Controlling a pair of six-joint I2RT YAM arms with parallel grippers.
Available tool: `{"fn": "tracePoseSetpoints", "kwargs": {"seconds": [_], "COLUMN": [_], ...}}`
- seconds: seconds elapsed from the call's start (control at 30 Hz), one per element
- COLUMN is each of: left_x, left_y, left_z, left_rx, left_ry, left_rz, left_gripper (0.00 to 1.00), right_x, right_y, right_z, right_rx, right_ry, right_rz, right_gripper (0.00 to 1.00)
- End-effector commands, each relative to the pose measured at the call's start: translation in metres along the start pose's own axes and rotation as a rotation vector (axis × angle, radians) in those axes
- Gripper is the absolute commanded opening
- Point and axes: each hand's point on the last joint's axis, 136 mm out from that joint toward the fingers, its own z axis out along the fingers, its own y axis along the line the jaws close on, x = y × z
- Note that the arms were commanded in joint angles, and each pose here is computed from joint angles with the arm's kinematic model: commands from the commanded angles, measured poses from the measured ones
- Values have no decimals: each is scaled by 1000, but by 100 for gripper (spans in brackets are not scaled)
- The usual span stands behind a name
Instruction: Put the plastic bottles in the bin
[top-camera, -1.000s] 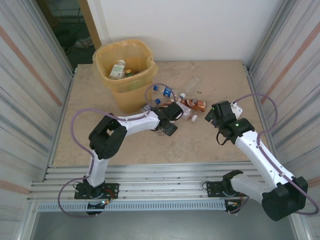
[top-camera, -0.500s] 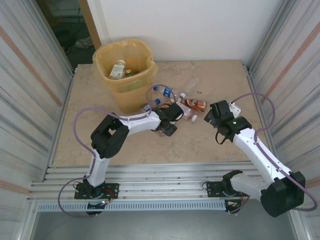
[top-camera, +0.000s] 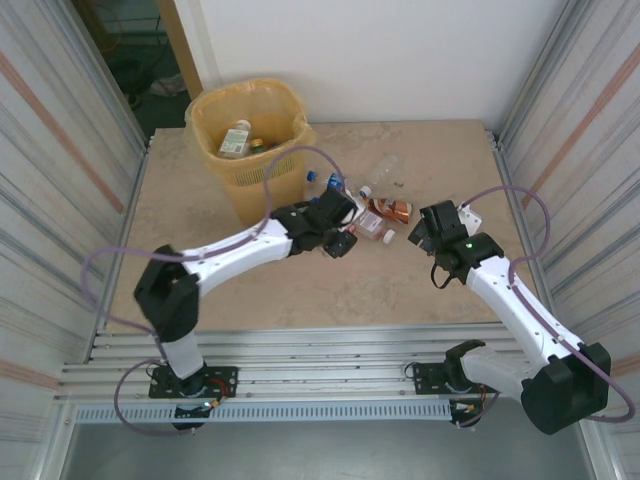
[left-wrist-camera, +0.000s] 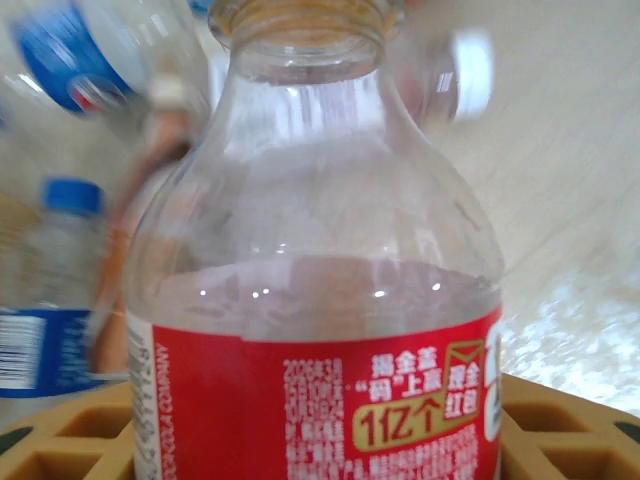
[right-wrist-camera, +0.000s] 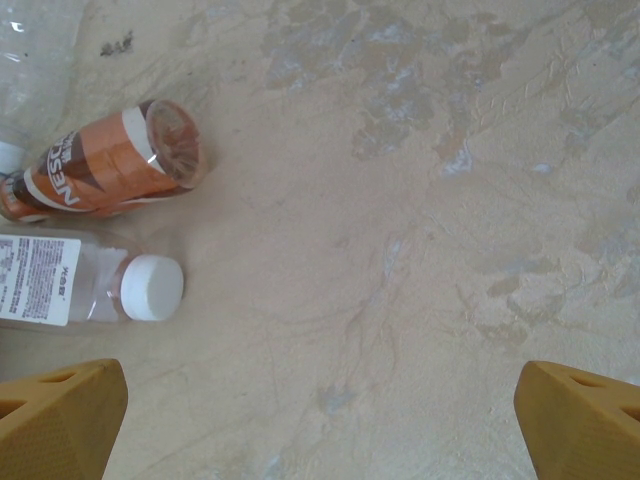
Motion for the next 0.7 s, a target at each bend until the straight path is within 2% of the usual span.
{"fn": "tracePoseSetpoints", "kwargs": {"seconds": [0.0,0.17,0.33,0.67], "left_x": [-36,-75,-110,-134], "left_y": [13,49,102,220], "left_z": [-47,-101,-147,-185], "left_rx": [-38,-144,-231,-420], "left_ry": [-153,-312,-455,-525], "left_rz": [52,103,98,84], "left_gripper": [43,43,43,43], "right_x": [-6,-6,-8,-11], "right_y": [-6,-9,-11,-18], "right_z": [-5,-7,-11,-17], "right_rx": [13,9,5,19], "right_ry": [-23,-33,-41,-64], "right_rz": [47,60,62,67], "right_gripper": [98,98,98,98]}}
